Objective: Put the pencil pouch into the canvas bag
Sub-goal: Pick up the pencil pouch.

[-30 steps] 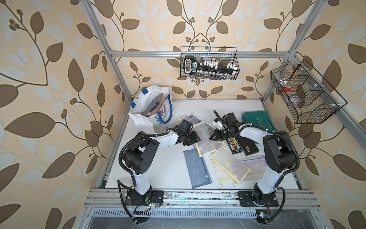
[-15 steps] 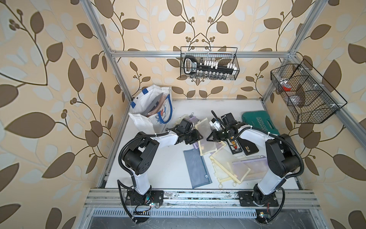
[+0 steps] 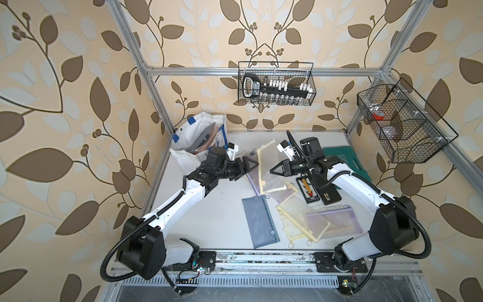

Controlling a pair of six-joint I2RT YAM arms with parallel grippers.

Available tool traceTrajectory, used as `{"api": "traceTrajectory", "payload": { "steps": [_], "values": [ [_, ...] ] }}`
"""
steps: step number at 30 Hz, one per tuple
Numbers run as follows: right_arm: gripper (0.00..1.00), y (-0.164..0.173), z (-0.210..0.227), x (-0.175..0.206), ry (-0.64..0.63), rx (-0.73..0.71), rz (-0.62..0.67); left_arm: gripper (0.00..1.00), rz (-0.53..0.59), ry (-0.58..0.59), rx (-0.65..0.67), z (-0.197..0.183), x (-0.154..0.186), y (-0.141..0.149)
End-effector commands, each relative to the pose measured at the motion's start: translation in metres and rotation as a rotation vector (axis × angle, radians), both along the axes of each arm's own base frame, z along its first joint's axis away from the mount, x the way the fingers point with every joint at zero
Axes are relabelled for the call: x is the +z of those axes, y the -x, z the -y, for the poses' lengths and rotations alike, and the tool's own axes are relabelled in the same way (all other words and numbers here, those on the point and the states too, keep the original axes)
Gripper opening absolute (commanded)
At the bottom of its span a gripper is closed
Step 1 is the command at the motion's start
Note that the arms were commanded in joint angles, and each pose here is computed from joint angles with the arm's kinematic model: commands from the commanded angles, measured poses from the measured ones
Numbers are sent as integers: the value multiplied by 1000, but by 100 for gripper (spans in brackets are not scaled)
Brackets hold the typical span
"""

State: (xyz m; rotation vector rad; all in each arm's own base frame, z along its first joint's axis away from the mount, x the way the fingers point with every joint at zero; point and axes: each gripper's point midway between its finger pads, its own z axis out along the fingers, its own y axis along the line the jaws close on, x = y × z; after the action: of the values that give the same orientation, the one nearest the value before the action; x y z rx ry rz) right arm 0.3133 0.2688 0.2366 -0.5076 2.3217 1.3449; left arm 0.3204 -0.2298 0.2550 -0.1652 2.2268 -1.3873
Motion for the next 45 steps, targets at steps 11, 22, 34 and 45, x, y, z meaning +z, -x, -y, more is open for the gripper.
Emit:
{"api": "traceTrajectory", "payload": {
  "steps": [11, 22, 34, 45],
  "values": [
    [0, 49, -46, 111, -318, 246, 146, 86, 64, 294, -76, 0, 68, 20],
    [0, 32, -56, 91, -261, 206, 96, 37, 165, 371, -60, -7, 105, 31],
    [46, 10, -45, 85, -187, 102, 77, 0, 291, -30, 70, -41, 129, 37],
    [99, -21, -14, 76, 82, -71, 179, 0, 522, -809, 224, -115, 167, -32]
  ]
}}
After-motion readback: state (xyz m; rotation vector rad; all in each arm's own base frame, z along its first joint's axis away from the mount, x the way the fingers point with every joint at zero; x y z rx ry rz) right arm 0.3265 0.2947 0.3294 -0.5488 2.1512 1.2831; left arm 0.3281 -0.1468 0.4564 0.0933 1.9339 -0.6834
